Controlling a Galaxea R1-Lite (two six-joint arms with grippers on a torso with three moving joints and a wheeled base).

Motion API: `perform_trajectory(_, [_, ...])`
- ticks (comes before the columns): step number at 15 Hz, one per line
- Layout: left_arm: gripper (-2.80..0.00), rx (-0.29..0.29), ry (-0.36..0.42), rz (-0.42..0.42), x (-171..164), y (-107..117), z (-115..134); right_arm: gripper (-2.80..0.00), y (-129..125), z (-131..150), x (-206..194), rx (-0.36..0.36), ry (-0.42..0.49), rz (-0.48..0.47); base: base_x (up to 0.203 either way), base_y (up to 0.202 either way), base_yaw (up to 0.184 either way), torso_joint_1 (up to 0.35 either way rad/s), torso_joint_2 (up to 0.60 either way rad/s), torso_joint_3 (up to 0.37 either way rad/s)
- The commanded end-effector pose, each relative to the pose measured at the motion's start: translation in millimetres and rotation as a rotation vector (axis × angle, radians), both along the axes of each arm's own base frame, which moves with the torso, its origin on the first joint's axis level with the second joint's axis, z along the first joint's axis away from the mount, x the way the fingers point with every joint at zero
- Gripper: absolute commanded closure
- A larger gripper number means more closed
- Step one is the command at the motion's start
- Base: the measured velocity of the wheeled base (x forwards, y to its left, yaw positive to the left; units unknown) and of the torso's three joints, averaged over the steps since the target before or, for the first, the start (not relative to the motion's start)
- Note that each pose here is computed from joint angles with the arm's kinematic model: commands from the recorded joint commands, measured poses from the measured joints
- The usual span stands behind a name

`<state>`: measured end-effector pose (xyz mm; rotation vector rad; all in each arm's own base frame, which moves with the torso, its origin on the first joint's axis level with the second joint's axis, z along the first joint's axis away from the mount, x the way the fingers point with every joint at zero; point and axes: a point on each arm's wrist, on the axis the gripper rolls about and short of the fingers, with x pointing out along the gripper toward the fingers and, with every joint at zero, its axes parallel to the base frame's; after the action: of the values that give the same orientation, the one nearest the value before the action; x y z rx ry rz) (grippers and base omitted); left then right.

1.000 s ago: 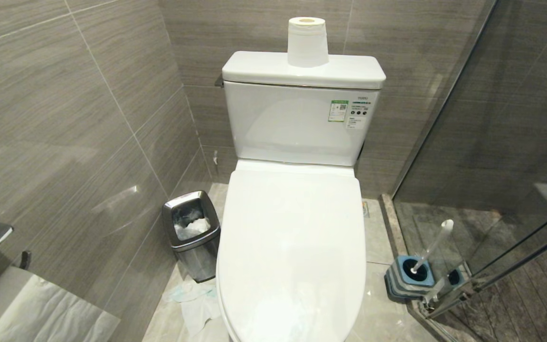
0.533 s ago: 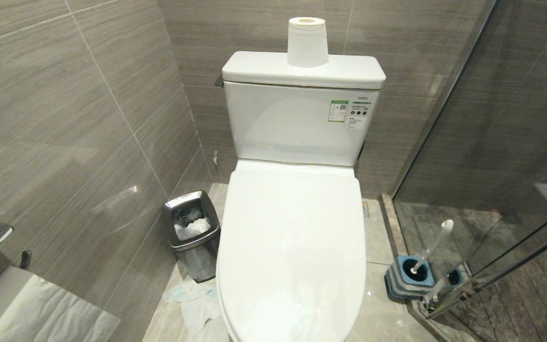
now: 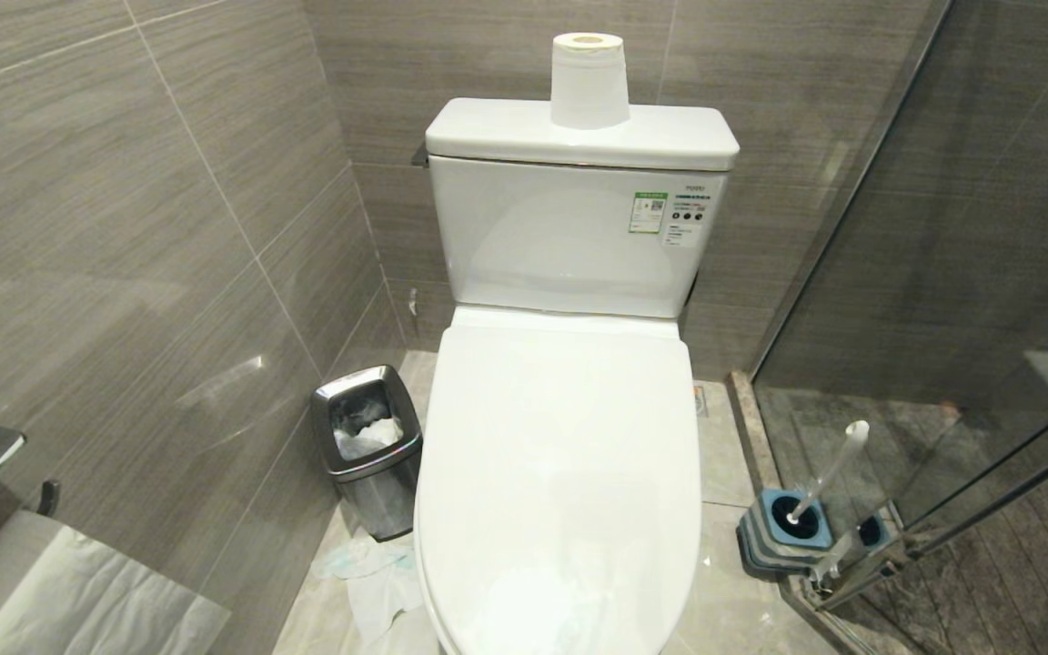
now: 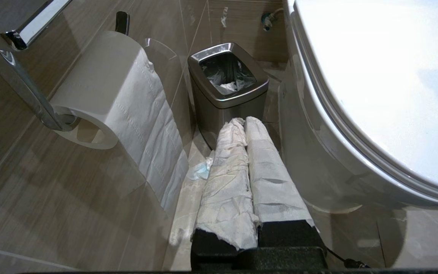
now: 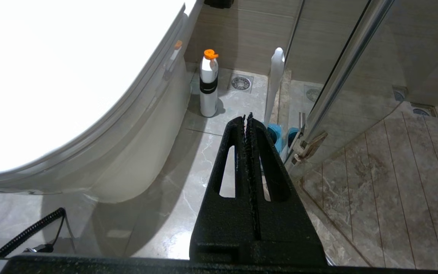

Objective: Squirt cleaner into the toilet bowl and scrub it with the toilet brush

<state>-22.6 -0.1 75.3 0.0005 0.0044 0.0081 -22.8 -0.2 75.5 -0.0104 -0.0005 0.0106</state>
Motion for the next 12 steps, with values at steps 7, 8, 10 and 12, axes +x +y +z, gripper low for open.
perform_trajectory(7, [0.00,0.000,0.002,0.001,0.2,0.0,-0.4,0.00,0.0,-0.4,0.1,0.001,0.002,0.000,0.000,0.000,0.000,0.000,0.00,0.000])
perform_trajectory(8, [0.00,0.001,0.001,0.001,0.1,0.0,0.0,0.00,0.0,-0.4,0.1,0.000,0.002,0.000,0.000,0.000,0.000,0.000,0.00,0.000])
perform_trajectory(10, [0.00,0.000,0.002,0.001,0.2,0.0,-0.4,0.00,0.0,-0.4,0.1,0.000,0.002,0.000,0.000,0.000,0.000,0.000,0.00,0.000])
perform_trajectory(12, [0.00,-0.001,0.002,0.001,0.2,0.0,-0.4,0.00,0.0,-0.6,0.1,0.000,0.003,0.000,0.000,0.000,0.000,0.000,0.00,0.000])
